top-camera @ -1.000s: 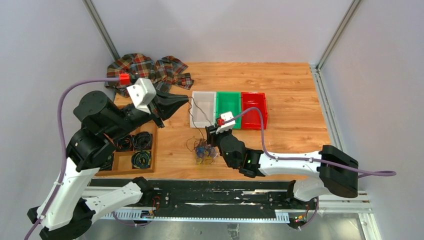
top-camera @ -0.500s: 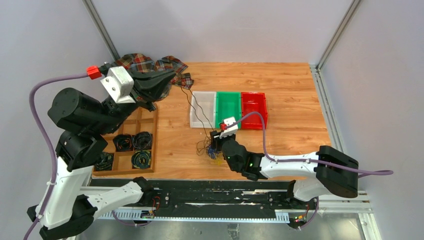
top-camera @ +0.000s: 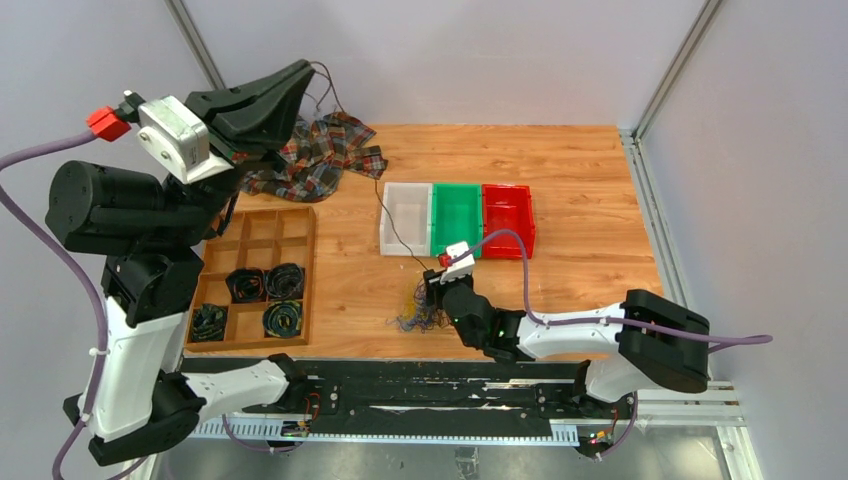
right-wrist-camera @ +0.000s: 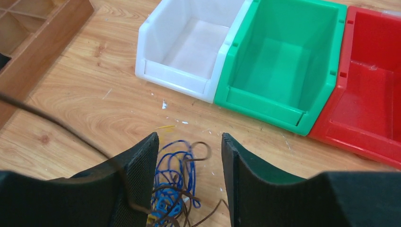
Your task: Untangle the cables
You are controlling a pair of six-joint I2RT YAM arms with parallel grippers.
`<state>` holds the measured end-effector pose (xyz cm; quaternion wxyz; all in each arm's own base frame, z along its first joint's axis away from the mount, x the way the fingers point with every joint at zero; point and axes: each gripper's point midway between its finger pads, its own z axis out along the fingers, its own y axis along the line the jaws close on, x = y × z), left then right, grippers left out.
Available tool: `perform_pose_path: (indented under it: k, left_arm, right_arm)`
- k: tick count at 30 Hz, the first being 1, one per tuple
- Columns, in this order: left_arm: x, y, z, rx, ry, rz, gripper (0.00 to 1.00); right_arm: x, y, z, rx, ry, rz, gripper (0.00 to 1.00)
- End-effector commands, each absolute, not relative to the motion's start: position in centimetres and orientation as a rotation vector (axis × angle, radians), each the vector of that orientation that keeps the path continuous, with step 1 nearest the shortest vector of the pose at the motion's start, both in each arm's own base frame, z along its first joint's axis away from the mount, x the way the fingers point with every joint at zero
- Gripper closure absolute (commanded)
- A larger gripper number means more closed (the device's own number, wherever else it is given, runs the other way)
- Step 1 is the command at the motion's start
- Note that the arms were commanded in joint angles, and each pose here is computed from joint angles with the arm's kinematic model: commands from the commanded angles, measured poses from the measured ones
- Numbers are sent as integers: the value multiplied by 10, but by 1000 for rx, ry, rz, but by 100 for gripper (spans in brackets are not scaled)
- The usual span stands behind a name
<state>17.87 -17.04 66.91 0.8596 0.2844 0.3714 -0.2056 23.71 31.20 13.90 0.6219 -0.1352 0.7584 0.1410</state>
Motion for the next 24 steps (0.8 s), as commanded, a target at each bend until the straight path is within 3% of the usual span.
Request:
perform_pose_path:
  k: [1,13,24]
  left_arm:
    - [175,-153,712,489,660,-372,100]
    - [171,-134,767,376,538,-307,99]
    - [203,-175,671,551,755,-356,99]
  right_arm:
    - [241,304,128,-274,1753,306,48]
    - [239,295,104,-315,1784,245,45]
    - [237,296,194,-285,1655,375,33]
